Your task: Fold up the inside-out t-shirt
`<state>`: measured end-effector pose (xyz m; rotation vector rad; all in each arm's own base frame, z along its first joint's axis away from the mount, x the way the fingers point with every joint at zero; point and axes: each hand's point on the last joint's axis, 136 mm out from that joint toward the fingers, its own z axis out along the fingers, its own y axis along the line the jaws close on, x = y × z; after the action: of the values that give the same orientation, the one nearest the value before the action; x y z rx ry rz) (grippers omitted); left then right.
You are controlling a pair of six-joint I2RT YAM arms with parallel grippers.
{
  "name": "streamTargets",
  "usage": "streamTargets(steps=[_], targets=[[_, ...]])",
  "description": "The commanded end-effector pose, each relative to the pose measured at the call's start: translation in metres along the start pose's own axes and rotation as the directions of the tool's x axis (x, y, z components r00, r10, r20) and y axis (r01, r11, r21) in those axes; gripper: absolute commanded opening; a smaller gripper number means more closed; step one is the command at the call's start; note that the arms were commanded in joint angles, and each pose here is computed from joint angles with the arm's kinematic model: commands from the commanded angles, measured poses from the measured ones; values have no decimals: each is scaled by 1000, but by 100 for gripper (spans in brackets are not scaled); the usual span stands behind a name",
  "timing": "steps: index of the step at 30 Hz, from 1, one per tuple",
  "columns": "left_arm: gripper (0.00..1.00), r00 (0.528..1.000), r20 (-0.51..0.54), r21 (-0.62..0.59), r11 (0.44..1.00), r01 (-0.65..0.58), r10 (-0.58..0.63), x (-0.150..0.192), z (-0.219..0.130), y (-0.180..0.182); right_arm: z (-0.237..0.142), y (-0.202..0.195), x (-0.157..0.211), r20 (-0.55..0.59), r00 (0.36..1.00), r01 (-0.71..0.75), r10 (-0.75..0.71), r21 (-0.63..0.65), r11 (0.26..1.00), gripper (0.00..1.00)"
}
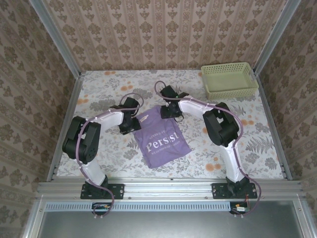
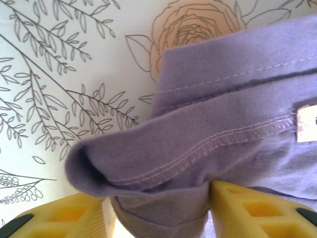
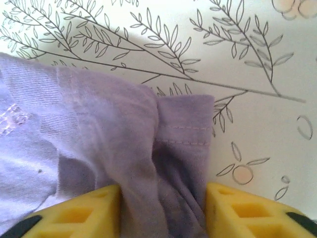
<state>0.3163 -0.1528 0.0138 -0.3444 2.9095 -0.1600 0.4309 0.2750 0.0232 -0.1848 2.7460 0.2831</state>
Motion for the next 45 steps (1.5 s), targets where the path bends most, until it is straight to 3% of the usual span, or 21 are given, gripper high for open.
streamTargets(steps=[1, 8, 17, 22, 29, 36, 41, 45], targets=[[48, 995, 45, 180, 978, -101, 94, -4, 32, -59, 2, 35, 52, -92, 995, -58, 50, -89, 994, 37], [36, 994, 41, 155, 982, -109, 104, 0, 34, -57, -15, 56, 90, -33, 982, -191, 188, -154, 969, 25], [1, 993, 87, 173, 980, -99, 85, 8, 10, -36, -36, 23, 89, 46, 966, -247, 256, -145, 958, 6], [0, 988, 141, 227, 970, -89, 57, 15, -12, -24, -55, 18, 84, 87, 961, -243, 263, -199, 950, 0], [0, 977, 211, 322, 946, -36, -35, 6, -51, -2, -86, 15, 67, 122, 946, -247, 302, -334, 910, 0], [0, 964, 264, 402, 912, -75, -37, -1, -81, -13, -110, 24, 53, 165, 945, -202, 283, -386, 900, 0], [0, 946, 321, 440, 891, -115, -37, -42, -110, -32, -126, 20, 6, 234, 935, -165, 267, -379, 910, 0], [0, 909, 415, 470, 867, -164, -53, -110, -162, -49, -157, 12, -68, 339, 908, -108, 247, -381, 918, 0]])
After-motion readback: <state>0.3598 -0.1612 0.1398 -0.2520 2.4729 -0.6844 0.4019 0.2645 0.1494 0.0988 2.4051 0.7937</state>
